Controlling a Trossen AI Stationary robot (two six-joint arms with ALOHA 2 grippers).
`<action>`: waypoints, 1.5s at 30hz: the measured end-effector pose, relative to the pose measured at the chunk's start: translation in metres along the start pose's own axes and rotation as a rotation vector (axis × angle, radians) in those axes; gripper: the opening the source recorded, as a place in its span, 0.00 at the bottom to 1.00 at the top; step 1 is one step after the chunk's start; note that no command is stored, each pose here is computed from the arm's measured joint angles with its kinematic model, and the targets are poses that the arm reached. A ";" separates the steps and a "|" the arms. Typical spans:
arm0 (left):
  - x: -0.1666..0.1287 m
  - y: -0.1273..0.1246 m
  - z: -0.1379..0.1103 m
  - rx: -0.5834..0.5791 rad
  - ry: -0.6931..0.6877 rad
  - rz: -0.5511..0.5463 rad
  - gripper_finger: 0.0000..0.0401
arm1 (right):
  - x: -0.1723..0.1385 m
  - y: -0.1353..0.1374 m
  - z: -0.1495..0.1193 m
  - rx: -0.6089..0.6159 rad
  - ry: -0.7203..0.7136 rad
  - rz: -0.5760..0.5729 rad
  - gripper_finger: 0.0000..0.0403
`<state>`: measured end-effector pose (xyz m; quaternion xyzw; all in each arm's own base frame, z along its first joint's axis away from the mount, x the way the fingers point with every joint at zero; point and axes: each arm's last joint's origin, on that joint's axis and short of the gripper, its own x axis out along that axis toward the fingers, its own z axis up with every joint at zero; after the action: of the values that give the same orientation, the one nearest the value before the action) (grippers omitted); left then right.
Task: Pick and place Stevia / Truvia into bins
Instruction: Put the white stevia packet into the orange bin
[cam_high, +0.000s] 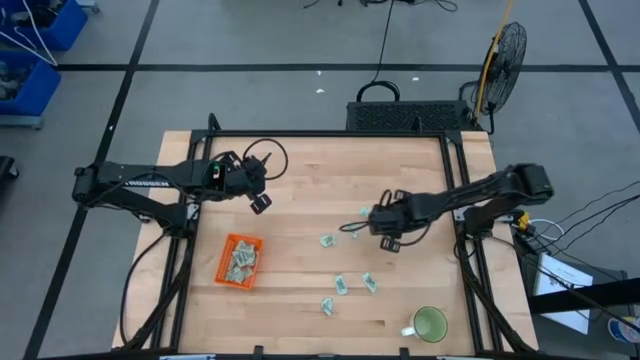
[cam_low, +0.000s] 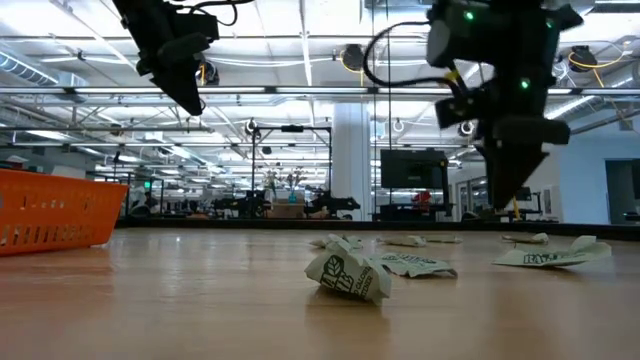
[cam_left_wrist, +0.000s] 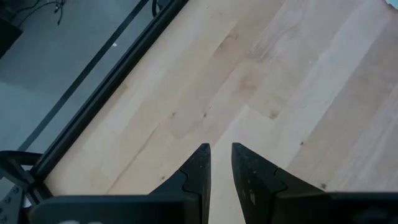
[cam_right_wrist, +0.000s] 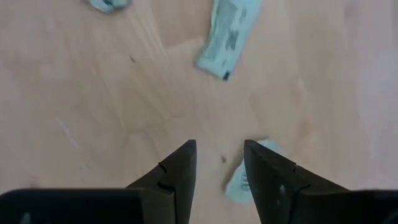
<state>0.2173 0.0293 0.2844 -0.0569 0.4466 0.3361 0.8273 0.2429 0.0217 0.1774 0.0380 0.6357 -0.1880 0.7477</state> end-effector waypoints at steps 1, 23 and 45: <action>0.000 0.000 0.000 0.000 0.000 0.000 0.18 | 0.003 -0.003 -0.005 0.028 0.000 0.011 0.32; 0.000 0.000 0.000 -0.001 -0.004 -0.001 0.18 | 0.048 -0.027 -0.043 0.155 0.026 0.045 0.24; 0.000 -0.001 0.006 -0.022 -0.064 0.022 0.18 | 0.008 -0.005 0.021 0.158 -0.667 0.510 0.00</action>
<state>0.2216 0.0309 0.2877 -0.0505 0.4167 0.3517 0.8367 0.2618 0.0087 0.1751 0.1881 0.3129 -0.0471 0.9298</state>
